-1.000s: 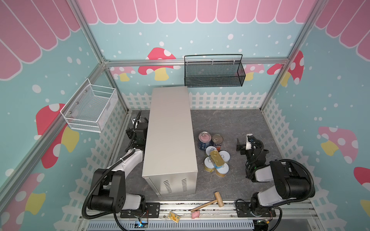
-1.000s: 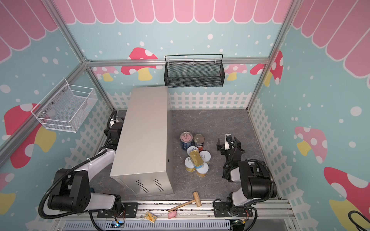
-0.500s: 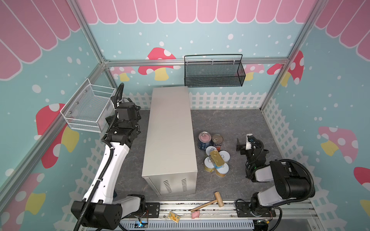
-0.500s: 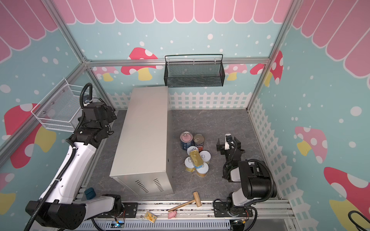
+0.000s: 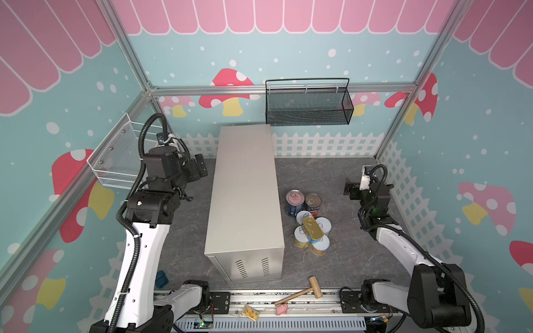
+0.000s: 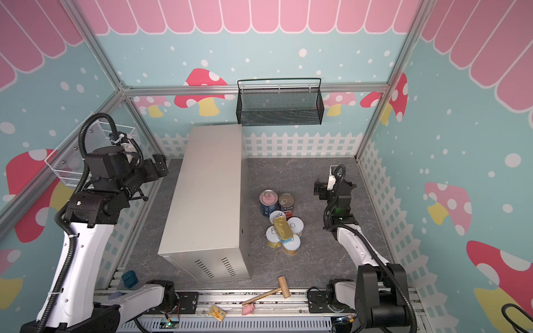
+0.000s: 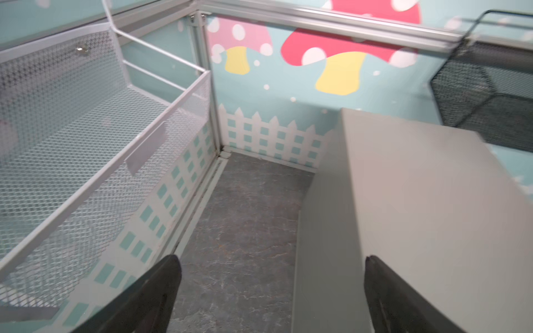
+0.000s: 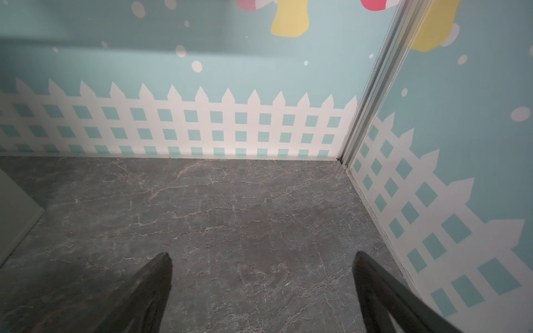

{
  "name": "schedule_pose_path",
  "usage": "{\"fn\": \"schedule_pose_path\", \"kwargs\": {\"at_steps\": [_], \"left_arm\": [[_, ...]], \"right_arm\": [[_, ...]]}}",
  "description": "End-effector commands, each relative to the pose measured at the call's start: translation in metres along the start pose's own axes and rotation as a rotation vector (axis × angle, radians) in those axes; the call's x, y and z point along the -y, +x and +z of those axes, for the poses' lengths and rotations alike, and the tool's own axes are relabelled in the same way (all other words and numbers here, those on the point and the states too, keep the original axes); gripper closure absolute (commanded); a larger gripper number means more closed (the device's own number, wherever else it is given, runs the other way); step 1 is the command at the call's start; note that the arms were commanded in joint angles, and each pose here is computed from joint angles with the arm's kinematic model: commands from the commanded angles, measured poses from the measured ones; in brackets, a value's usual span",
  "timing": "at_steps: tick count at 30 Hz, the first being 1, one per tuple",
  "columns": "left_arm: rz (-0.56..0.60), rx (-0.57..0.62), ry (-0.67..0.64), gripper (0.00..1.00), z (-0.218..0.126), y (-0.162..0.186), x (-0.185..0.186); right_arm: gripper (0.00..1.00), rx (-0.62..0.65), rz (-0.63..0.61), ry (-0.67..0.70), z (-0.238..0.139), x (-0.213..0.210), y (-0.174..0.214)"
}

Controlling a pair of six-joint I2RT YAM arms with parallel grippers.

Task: Place and organize the canned foods onto the counter
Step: 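Raise the left arm over the counter while the right arm reaches toward the cans, then lower the right gripper onto the flat gold tin and grasp it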

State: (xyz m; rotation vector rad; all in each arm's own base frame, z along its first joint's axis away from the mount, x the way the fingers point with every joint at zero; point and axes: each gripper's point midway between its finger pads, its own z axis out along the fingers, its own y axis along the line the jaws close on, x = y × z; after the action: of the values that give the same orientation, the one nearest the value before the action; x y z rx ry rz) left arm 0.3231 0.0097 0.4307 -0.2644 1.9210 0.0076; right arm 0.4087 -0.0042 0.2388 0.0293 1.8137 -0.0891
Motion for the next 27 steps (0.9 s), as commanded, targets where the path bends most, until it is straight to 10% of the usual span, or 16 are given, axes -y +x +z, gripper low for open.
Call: {"fn": "schedule_pose_path", "kwargs": {"at_steps": [1, 14, 27], "left_arm": [[0.038, -0.057, 0.238, 0.01, -0.026, 0.006, 0.042], [0.251, -0.264, 0.685, 0.01, -0.078, 0.053, 0.146], [0.252, -0.311, 0.701, 0.01, -0.096, 0.056, 0.152]], "right_arm": [[0.01, -0.354, 0.066, -0.072, -0.025, -0.020, 0.055], [0.04, -0.553, -0.100, -0.605, -0.158, -0.149, 0.056], [0.03, -0.706, -0.157, -0.555, -0.190, -0.170, 0.125]]}}
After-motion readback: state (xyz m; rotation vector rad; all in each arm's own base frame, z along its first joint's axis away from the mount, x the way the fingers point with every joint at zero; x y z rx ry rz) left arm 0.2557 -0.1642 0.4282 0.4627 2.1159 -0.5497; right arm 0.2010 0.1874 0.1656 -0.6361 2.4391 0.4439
